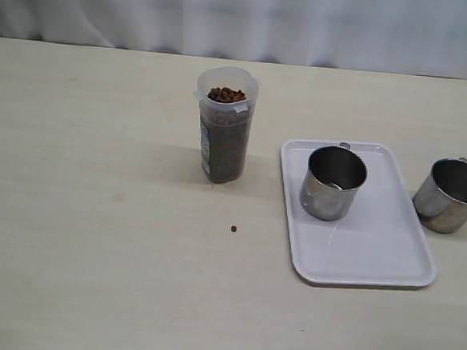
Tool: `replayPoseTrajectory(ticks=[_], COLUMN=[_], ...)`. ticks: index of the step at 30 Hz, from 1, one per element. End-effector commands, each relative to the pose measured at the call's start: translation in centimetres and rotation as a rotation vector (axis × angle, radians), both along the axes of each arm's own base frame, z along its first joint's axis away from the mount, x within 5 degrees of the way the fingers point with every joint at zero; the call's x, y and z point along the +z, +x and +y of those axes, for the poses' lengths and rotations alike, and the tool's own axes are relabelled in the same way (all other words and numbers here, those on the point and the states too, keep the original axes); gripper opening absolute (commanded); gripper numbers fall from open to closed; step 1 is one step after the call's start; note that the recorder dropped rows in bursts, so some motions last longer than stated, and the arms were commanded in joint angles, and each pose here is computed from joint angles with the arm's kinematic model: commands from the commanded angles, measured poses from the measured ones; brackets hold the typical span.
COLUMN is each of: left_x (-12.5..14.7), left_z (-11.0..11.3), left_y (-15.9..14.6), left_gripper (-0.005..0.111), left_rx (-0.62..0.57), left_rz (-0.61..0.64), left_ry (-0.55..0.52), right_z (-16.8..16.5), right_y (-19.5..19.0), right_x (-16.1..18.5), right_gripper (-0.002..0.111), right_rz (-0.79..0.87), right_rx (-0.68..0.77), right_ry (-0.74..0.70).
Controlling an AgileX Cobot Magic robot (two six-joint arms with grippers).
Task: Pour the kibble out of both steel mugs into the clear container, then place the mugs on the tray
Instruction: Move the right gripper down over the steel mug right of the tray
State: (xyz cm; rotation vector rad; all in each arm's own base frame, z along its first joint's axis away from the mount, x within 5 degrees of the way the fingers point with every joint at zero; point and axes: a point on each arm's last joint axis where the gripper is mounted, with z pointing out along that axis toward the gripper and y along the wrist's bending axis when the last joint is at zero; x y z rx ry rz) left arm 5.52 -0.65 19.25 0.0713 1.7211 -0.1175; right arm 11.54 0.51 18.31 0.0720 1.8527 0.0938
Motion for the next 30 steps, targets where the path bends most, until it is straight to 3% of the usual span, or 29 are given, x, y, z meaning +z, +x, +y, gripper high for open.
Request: replayPoseTrajectory(ticks=[1,3,6,7,18,30], left_x=[0.0,0.0,0.0,0.0,0.0,-0.1], left_z=[0.0,0.0,0.0,0.0,0.0,0.0], left_y=[0.0,0.0,0.0,0.0,0.0,0.0], left_gripper=[0.0,0.0,0.0,0.0,0.0,0.0], left_rx=[-0.002,-0.002,-0.002,-0.002,-0.002,-0.001], left_rz=[-0.009,-0.009,-0.009,-0.009,-0.009,-0.005], left_ry=[0.006,0.006,0.006,0.006,0.006,0.013], right_z=[0.8,0.9,1.1,1.1,0.8,1.0], right_y=[1.5,2.6,4.6,5.5,12.3,15.5], right_x=[-1.5,-1.5,-1.4,-1.4,-2.1,-5.7], right_gripper=[0.026,0.05,0.099,0.11,0.108,0.108], right_rz=[0.146,0.173,0.205,0.224,0.351,0.496], right_rx=[0.102,0.106,0.099,0.09,0.008,0.003], right_ry=[-0.082,-0.091,-0.085,-0.079,-0.142,-0.139])
